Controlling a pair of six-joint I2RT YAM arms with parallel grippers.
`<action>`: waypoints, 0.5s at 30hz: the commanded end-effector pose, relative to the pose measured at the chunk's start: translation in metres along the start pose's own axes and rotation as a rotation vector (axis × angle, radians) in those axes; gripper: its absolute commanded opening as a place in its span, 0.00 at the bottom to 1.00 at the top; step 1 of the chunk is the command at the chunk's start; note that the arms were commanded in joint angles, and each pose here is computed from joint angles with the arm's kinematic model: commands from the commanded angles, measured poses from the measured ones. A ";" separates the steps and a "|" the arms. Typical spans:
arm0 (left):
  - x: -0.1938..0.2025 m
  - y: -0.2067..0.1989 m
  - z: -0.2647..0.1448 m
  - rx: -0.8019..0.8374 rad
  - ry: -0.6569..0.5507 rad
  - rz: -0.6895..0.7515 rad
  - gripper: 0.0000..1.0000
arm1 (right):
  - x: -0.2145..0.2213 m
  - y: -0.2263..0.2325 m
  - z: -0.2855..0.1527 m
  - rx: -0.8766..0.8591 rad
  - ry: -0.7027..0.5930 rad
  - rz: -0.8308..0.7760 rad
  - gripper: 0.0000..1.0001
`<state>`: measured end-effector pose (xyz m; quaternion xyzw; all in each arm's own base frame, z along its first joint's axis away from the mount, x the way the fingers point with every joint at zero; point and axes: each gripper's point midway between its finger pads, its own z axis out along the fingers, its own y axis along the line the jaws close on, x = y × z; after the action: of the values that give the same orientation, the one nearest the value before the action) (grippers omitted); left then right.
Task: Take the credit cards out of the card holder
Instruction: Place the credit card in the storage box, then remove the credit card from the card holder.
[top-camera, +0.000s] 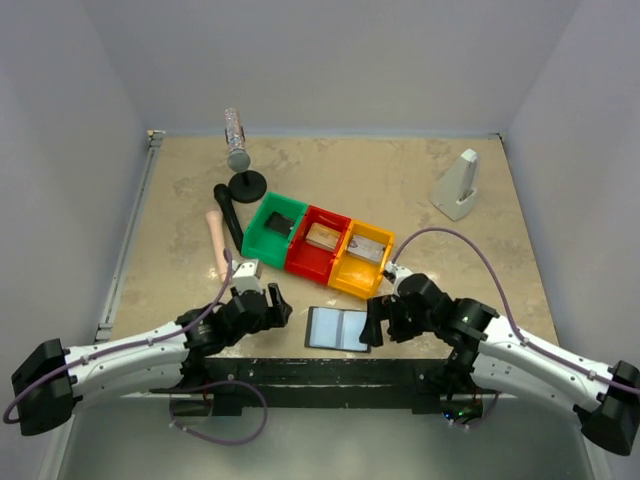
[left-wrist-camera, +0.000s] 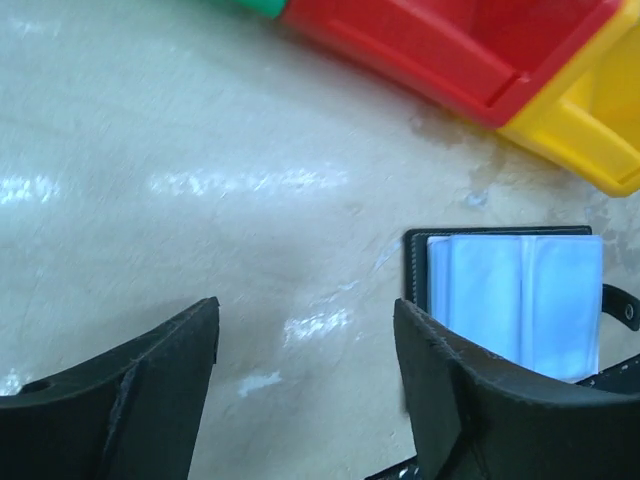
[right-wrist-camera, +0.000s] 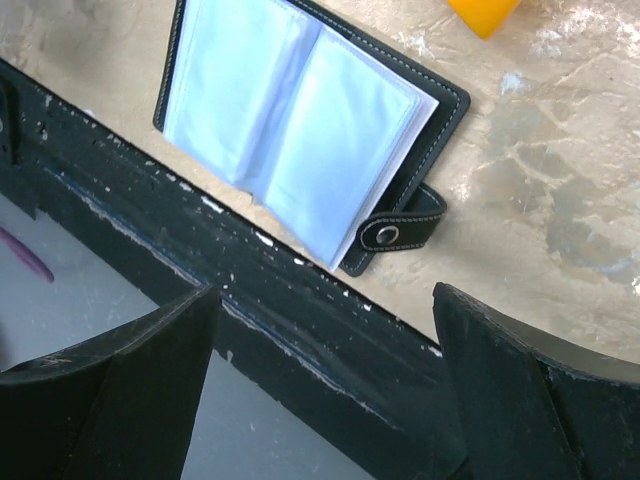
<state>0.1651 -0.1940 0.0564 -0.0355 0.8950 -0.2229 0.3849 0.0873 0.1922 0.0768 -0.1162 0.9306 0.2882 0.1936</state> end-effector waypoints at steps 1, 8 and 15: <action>0.011 0.012 -0.006 0.023 -0.016 -0.180 0.95 | -0.016 0.005 0.015 0.014 -0.038 0.024 0.91; 0.017 0.006 -0.012 0.082 0.021 -0.139 0.96 | -0.020 -0.020 0.030 0.229 0.028 0.054 0.82; 0.026 -0.001 -0.011 0.126 0.062 -0.116 0.87 | -0.024 -0.028 0.035 0.317 0.051 0.059 0.70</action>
<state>0.1417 -0.1841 0.0373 -0.0745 0.8930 -0.2730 0.3500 0.1139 0.1890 0.0362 -0.0786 0.9722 0.1569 0.1553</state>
